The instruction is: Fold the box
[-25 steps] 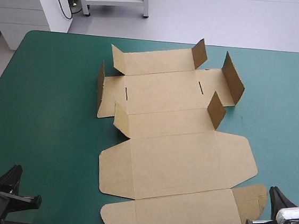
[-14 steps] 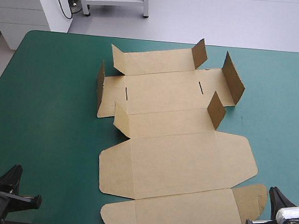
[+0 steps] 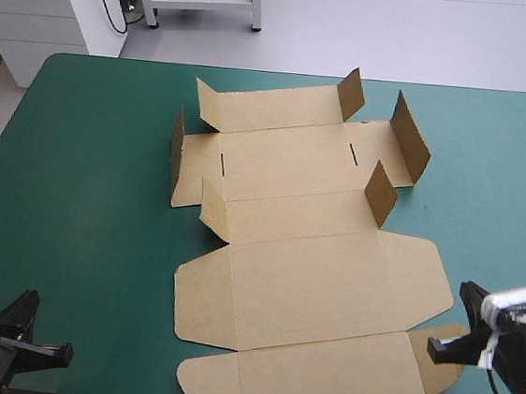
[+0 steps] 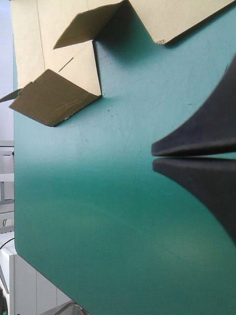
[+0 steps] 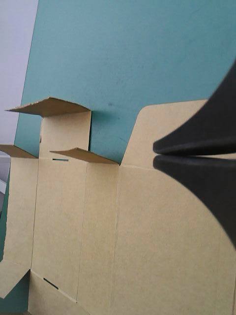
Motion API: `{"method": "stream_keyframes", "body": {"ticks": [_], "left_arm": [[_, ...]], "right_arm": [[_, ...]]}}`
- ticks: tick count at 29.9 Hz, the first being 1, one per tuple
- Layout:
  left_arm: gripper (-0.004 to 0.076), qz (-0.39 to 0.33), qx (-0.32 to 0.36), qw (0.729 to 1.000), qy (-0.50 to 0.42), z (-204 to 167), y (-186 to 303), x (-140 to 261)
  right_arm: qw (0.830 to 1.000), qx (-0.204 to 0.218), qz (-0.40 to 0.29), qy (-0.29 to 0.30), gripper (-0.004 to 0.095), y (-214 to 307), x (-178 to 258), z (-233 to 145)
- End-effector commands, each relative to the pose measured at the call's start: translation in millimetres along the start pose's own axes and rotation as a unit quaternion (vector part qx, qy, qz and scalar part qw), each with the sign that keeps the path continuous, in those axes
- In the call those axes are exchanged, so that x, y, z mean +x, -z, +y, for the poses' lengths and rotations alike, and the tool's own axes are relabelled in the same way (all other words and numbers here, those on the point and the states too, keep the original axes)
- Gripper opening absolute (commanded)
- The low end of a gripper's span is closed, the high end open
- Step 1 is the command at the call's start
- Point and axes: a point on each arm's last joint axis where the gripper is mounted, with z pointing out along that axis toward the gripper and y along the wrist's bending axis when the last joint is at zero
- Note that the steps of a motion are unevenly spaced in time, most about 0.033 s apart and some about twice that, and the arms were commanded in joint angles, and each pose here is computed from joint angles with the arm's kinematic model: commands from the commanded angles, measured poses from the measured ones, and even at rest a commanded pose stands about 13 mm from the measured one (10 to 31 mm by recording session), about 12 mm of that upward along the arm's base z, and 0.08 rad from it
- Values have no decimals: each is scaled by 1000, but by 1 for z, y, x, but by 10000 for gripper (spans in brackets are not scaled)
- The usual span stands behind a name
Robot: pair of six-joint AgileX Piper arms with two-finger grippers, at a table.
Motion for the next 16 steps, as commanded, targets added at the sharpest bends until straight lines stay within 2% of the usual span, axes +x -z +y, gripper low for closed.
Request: {"method": "stream_keyframes", "body": {"ticks": [1,6,12,16], "left_arm": [[-8,-54,2,999,1,0,6,-13],[-8,-54,2,999,1,0,6,-13],[-8,-54,2,999,1,0,6,-13],[-8,-54,2,999,1,0,6,-13]], "right_arm": [[1000,-19,4,-5,-19,-23,-36,-4],[993,-51,105,-20,-18,-68,-62,-11],[967,-86,237,-38,-17,-126,-86,-20],[956,-97,274,-41,-17,-162,-104,-27]]}}
